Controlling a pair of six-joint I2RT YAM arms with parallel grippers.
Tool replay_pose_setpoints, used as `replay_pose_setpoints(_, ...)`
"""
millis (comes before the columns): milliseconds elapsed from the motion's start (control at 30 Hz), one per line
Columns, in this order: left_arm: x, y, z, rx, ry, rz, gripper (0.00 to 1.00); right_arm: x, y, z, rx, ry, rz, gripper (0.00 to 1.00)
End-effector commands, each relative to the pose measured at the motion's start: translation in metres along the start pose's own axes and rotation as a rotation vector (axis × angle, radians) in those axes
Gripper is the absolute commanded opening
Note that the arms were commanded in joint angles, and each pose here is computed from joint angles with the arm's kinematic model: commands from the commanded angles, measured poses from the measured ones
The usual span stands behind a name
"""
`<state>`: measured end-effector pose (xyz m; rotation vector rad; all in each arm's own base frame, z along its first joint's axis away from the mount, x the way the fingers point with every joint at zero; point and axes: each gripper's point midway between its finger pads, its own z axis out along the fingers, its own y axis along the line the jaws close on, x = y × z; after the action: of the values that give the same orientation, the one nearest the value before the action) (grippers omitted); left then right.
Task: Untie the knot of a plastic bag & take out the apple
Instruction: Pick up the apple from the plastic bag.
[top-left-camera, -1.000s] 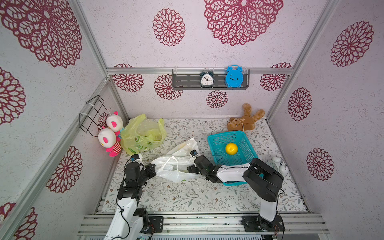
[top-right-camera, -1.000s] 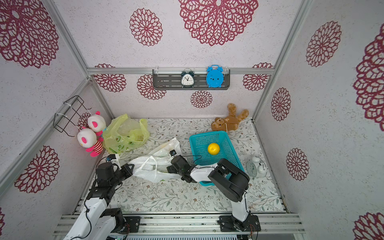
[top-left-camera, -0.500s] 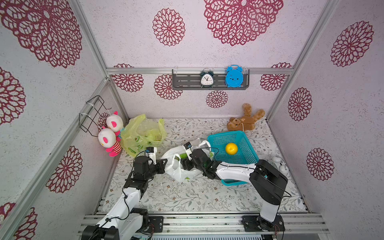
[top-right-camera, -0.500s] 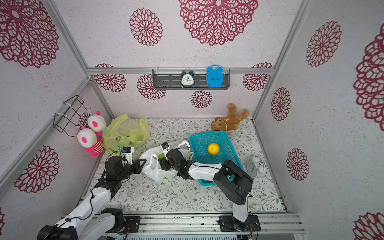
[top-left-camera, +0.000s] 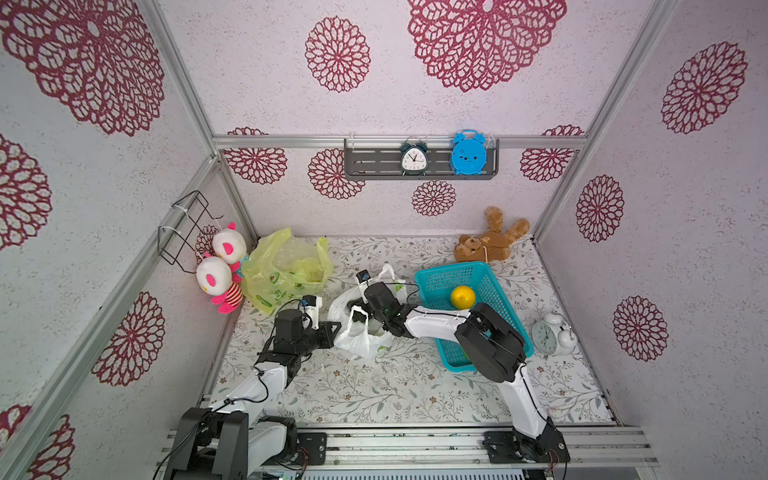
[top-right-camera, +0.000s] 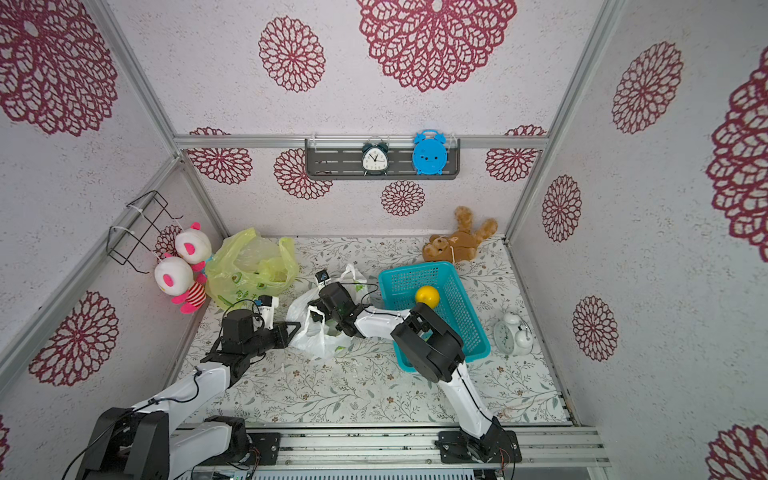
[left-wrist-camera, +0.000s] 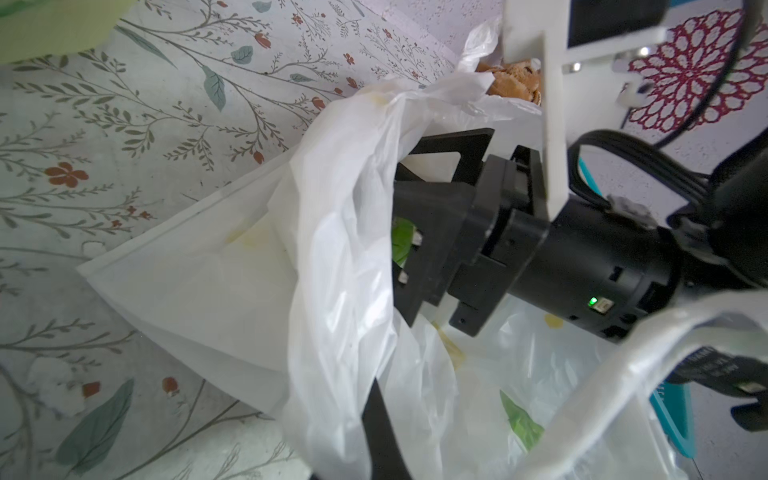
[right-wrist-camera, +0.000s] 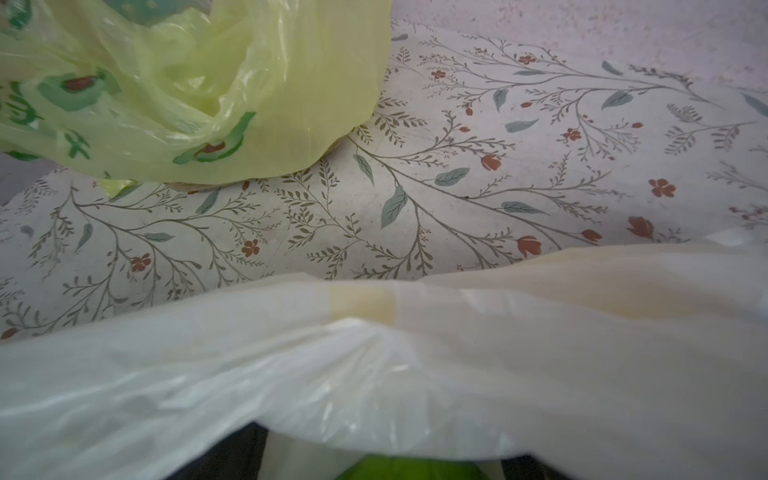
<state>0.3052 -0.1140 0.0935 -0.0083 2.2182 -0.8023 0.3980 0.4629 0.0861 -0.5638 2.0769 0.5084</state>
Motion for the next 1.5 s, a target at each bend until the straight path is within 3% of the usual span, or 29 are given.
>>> replay_pose_setpoints(0,-0.007,-0.004,0.004,0.017,-0.002,-0.007,0.00,0.003,-0.008,0.007,0.069,0.035,0.045,0.84)
replay_pose_setpoints(133,-0.005,-0.001,0.006,0.002,0.013,-0.011,0.00,0.021,-0.020,0.019,0.107,0.064,0.050,0.83)
replay_pose_setpoints(233,-0.004,0.006,0.006,-0.036,0.023,-0.030,0.00,0.035,-0.024,0.026,0.130,0.123,0.028,0.78)
replay_pose_setpoints(400,-0.004,0.016,0.007,-0.100,0.033,-0.057,0.00,0.043,-0.017,0.010,0.068,0.103,0.020,0.54)
replay_pose_setpoints(667,0.001,0.017,0.017,-0.215,0.081,-0.006,0.00,-0.004,-0.002,-0.052,-0.061,-0.079,0.031,0.45)
replay_pose_setpoints(833,-0.005,0.014,0.022,-0.322,0.078,0.059,0.00,-0.030,0.013,-0.082,-0.210,-0.135,0.045,0.43)
replay_pose_setpoints(1233,-0.036,0.029,-0.008,-0.514,-0.040,0.147,0.00,-0.045,-0.010,-0.130,-0.291,-0.164,0.098,0.44)
replay_pose_setpoints(1367,-0.043,0.031,-0.015,-0.547,-0.063,0.143,0.00,-0.034,-0.020,-0.131,-0.292,-0.115,0.086,0.47)
replay_pose_setpoints(1467,-0.047,0.027,-0.016,-0.534,-0.078,0.140,0.00,-0.012,-0.024,-0.119,-0.276,-0.050,0.080,0.62)
